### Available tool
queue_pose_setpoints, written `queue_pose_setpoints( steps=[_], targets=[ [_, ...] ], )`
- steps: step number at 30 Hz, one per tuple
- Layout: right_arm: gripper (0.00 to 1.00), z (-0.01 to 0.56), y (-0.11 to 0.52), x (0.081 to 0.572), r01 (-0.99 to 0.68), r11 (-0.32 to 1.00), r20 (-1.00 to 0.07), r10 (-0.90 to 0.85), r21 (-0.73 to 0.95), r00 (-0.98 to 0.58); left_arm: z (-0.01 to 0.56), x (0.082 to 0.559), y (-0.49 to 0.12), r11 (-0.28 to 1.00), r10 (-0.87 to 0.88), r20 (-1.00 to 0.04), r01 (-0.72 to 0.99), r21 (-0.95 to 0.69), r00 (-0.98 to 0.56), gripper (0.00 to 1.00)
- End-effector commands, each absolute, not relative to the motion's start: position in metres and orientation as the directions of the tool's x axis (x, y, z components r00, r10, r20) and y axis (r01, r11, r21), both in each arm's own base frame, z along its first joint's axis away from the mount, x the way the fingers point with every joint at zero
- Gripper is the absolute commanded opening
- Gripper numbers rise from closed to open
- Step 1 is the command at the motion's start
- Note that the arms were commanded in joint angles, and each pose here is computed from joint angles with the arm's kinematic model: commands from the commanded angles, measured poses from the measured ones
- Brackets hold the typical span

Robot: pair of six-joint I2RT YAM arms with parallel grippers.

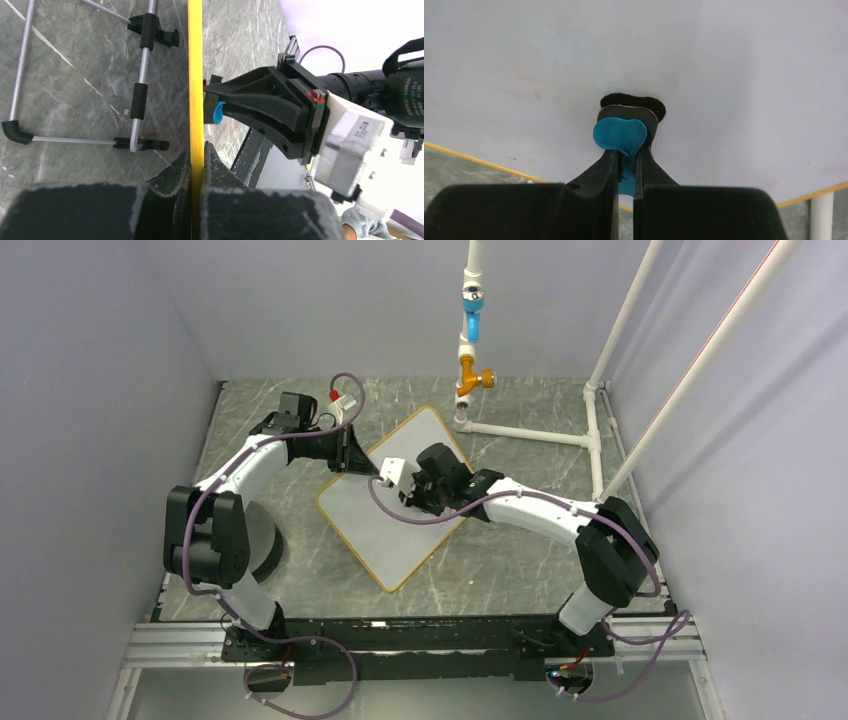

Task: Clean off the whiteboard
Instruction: Erase the whiteboard at the center of the board.

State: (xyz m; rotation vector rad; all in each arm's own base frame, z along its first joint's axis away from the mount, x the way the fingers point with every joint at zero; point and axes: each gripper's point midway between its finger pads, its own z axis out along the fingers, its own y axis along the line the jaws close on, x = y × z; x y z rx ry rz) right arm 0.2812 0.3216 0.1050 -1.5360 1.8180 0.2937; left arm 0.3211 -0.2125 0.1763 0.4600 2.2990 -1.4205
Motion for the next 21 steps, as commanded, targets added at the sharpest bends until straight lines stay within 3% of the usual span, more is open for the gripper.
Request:
queue_pose_setpoints(
  steps=[1, 3, 5, 8, 14, 18, 21],
  targets=[
    [0.00, 0.089, 0.320, 0.267, -0.932, 0.220, -0.630, -0.777, -0.288, 0.011, 0.215, 0.295, -0.230, 0.257, 0.113, -0.548, 0.557, -0.789, -0.829, 0.00],
    [0.00, 0.084, 0.339, 0.232, -0.963, 0.095, -0.623, -0.777, -0.253, 0.087, 0.215, 0.295, -0.230, 0.257, 0.116, -0.549, 0.559, -0.788, -0.828, 0.00],
    [0.00, 0.086, 0.352, 0.224, -0.968, 0.074, -0.632, -0.769, -0.240, 0.098, 0.215, 0.294, -0.230, 0.258, 0.116, -0.552, 0.562, -0.786, -0.825, 0.00],
    [0.00, 0.089, 0.332, 0.270, -0.945, 0.235, -0.640, -0.767, -0.227, -0.037, 0.215, 0.293, -0.230, 0.257, 0.117, -0.553, 0.564, -0.785, -0.825, 0.00],
    [0.00, 0.084, 0.227, 0.354, -0.780, 0.572, -0.658, -0.693, -0.254, -0.294, 0.219, 0.292, -0.231, 0.243, 0.116, -0.558, 0.569, -0.786, -0.821, 0.00],
    [0.00, 0.070, 0.170, 0.381, -0.667, 0.699, -0.649, -0.637, -0.259, -0.415, 0.219, 0.291, -0.231, 0.242, 0.115, -0.559, 0.569, -0.786, -0.821, 0.00],
    [0.00, 0.059, 0.162, 0.378, -0.675, 0.710, -0.642, -0.617, -0.203, -0.455, 0.220, 0.291, -0.231, 0.241, 0.116, -0.561, 0.571, -0.785, -0.820, 0.00]
  ],
)
